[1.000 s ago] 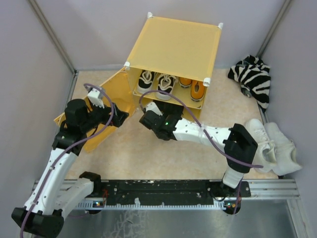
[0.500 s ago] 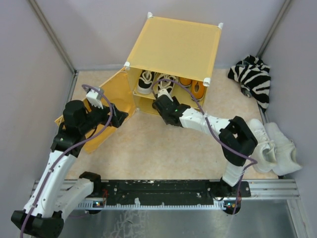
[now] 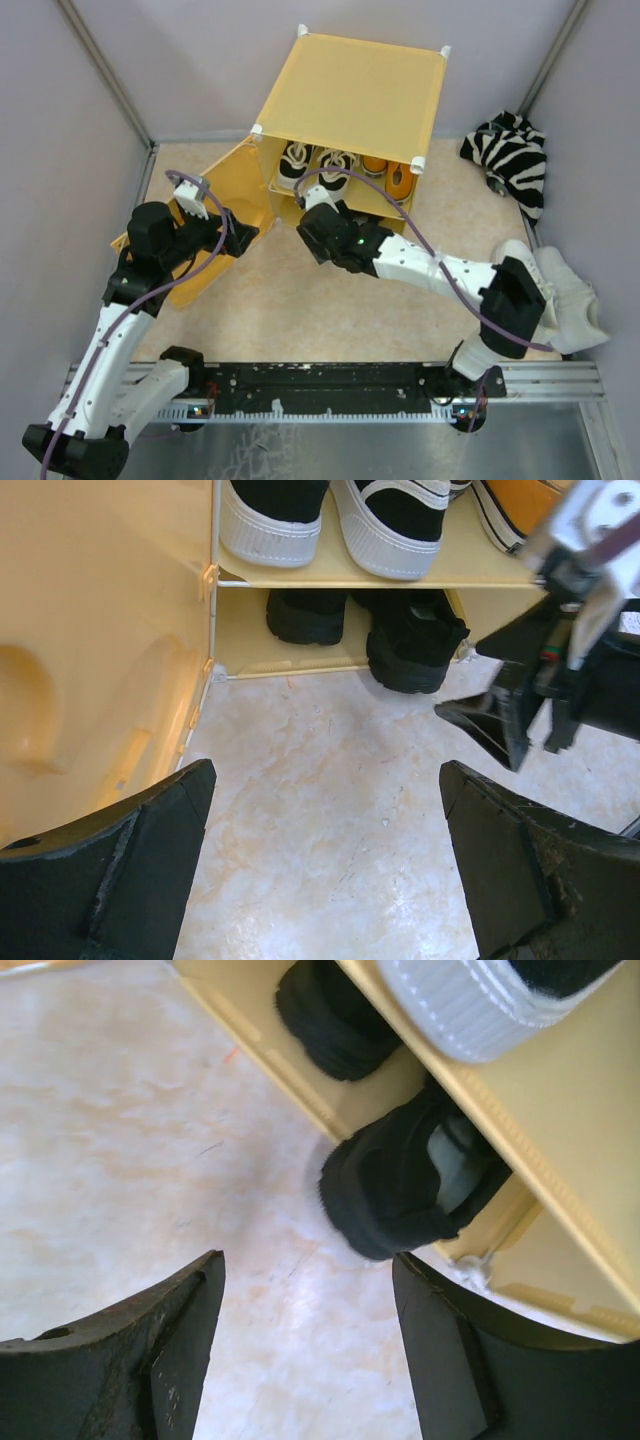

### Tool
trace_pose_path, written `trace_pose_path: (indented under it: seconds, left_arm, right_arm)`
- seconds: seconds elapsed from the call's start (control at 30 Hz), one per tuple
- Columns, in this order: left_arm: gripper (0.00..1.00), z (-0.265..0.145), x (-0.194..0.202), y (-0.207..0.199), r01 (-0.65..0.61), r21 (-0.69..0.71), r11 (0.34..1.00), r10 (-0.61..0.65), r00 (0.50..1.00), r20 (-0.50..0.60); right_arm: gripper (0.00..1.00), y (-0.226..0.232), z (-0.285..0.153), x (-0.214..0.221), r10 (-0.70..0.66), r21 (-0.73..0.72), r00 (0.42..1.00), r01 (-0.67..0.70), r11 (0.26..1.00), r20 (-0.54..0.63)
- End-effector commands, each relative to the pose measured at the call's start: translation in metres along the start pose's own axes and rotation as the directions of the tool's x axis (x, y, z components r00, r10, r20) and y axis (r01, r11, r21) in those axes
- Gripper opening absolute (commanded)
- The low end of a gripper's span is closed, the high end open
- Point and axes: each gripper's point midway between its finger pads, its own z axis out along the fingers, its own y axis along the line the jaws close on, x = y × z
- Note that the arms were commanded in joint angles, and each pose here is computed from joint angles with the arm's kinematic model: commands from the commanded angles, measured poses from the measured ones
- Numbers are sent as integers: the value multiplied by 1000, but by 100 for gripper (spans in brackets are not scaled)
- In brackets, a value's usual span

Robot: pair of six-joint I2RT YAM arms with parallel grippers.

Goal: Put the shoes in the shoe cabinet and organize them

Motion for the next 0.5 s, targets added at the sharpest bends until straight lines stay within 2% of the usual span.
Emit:
trace_pose_path:
  seconds: [0.0,0.1,0.27,0.47]
  left_arm:
    - [99,0,-5,0,-20,-4,1000,21,999,25]
    - [99,0,-5,1,-20,-7,1000,20,999,24]
    - [99,0,-5,2,-20,-15,1000,20,999,31]
    - [99,1,-4,4,-17,-22,1000,18,999,32]
  right_arm:
    - [67,12,-32,1,120,-135,992,-115,984,25]
    - [66,22,-30,23,151,-170,988,-152,974,-22]
    - [65,24,-8,59,168,-97,980,-178,979,-104]
    - [61,8,25,69,222,54,974,-219,974,-51]
